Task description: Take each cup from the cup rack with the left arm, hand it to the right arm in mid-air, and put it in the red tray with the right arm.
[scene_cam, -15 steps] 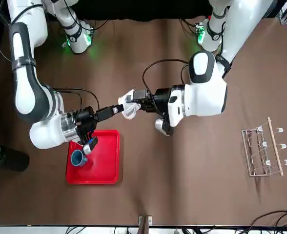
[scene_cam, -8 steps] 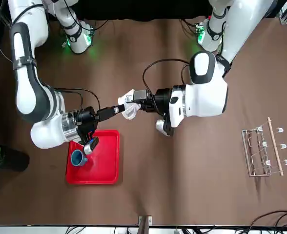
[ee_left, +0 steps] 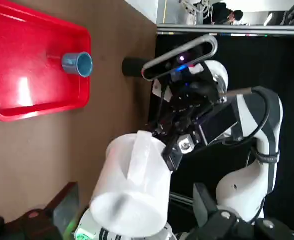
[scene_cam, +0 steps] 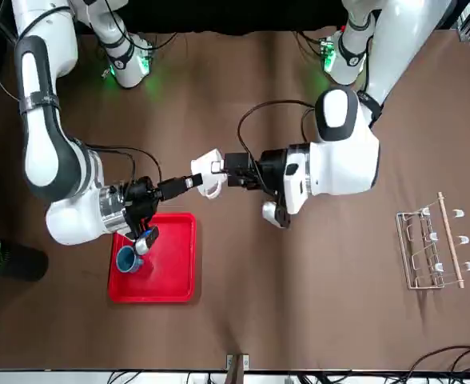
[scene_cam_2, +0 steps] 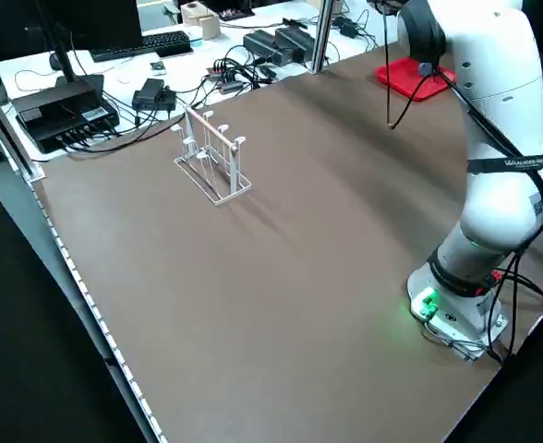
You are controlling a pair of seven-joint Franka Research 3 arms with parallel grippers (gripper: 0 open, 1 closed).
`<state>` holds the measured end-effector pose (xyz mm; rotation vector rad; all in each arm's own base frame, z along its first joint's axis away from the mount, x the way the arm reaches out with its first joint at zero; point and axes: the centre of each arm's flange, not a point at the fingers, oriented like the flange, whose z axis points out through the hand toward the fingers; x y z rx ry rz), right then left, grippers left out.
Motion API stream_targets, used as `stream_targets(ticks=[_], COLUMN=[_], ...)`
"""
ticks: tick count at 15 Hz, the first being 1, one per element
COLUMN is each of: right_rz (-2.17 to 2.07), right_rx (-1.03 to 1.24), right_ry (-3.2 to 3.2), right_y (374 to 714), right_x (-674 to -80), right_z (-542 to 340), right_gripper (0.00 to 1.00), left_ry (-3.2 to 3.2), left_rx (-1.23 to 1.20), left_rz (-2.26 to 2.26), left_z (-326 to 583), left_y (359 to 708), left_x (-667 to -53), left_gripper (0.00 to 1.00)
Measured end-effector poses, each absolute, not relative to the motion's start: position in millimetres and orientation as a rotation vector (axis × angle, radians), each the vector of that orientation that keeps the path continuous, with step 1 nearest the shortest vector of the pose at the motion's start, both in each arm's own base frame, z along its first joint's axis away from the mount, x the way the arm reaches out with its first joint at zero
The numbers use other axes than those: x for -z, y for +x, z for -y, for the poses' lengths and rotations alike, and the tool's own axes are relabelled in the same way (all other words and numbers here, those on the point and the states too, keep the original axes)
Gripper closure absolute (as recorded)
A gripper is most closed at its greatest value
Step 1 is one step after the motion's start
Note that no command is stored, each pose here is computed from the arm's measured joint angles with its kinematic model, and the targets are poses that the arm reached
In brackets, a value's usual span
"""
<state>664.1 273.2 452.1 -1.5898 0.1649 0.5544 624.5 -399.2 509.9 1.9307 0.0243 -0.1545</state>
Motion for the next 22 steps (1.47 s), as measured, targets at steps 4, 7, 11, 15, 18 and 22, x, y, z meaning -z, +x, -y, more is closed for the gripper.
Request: stream_targets(ticks=[4, 7, 11, 15, 18, 22], right_rz=[-0.125, -0.061, 0.022, 0.223, 0.359, 0.501], right_rx=[-0.456, -0.282, -0.081, 0.020, 0.061, 0.084], right_ry=[-1.781, -2.011, -2.283, -2.476, -2.556, -2.644], right_y=[674, 683, 691, 693, 698, 701], right_x=[-459, -444, -428, -398, -370, -361], right_z=[-256, -246, -249, -260, -255, -245], right_gripper=[0.91, 0.91, 0.91, 0.91, 0.91, 0.91], left_ry=[1.945, 2.105, 2.357, 2.631, 2.794, 2.969], left_rx=[0.102, 0.077, 0.060, -0.036, -0.062, -0.109], left_rz=[-0.056, 0.009, 0.073, 0.127, 0.152, 0.179], left_z=[365, 315, 224, 154, 117, 95], left_y=[644, 660, 682, 693, 686, 671], left_x=[-514, -501, -479, -475, -497, -533], left_gripper=[0.00, 0.00, 0.00, 0.00, 0.00, 0.00])
